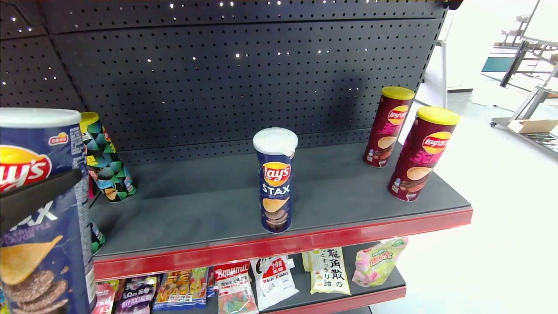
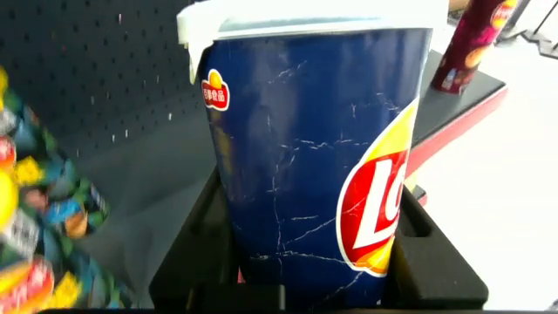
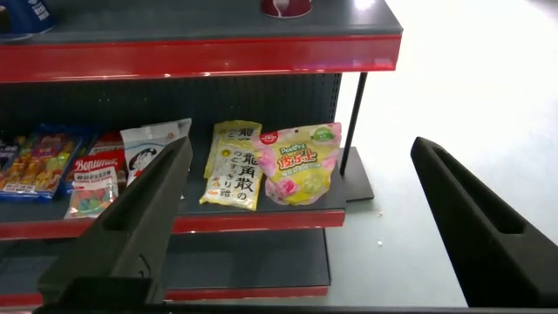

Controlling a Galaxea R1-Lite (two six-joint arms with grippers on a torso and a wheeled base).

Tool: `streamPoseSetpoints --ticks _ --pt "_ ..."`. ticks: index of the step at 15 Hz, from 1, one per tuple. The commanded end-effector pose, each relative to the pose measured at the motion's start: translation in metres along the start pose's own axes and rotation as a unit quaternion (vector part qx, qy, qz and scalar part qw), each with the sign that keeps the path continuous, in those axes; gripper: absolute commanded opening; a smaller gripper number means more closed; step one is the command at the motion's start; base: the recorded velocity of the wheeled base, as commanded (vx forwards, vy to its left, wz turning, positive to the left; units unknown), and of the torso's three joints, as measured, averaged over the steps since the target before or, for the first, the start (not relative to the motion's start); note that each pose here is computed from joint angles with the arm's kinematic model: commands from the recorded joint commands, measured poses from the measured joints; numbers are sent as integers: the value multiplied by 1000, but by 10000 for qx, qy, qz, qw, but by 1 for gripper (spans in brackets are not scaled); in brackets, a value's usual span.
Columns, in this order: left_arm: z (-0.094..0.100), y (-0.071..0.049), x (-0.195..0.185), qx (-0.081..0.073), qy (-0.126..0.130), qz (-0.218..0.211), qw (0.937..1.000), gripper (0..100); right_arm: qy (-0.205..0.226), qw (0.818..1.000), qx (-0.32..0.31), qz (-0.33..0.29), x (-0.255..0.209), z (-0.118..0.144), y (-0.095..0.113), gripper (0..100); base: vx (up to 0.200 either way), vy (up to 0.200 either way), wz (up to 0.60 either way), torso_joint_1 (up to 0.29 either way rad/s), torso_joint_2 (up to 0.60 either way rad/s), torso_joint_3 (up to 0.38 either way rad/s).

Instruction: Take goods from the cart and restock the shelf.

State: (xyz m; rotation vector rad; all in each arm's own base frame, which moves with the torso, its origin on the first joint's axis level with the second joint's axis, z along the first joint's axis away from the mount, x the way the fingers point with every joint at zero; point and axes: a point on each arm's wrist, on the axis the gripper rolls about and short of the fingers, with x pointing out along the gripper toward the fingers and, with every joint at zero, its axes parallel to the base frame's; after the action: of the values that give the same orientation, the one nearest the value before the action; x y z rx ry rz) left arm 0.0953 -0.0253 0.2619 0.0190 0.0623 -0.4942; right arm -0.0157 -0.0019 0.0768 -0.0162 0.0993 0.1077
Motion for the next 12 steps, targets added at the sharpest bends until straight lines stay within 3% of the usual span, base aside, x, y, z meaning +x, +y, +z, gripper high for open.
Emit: streamPoseSetpoints --ticks 1,4,8,12 --pt "11 13 39 -33 103 4 9999 0 14 10000 -2 1 0 0 0 100 0 0 0 0 0 0" --pt "5 23 85 -63 95 -134 9998 0 6 10000 -2 1 0 0 0 100 0 0 0 0 0 0" --pt "-3 14 105 -107 283 -672 9973 0 14 10000 -2 1 0 0 0 100 0 0 0 0 0 0" --pt "-2 15 115 -107 269 -702 9971 0 14 10000 -2 1 0 0 0 100 0 0 0 0 0 0"
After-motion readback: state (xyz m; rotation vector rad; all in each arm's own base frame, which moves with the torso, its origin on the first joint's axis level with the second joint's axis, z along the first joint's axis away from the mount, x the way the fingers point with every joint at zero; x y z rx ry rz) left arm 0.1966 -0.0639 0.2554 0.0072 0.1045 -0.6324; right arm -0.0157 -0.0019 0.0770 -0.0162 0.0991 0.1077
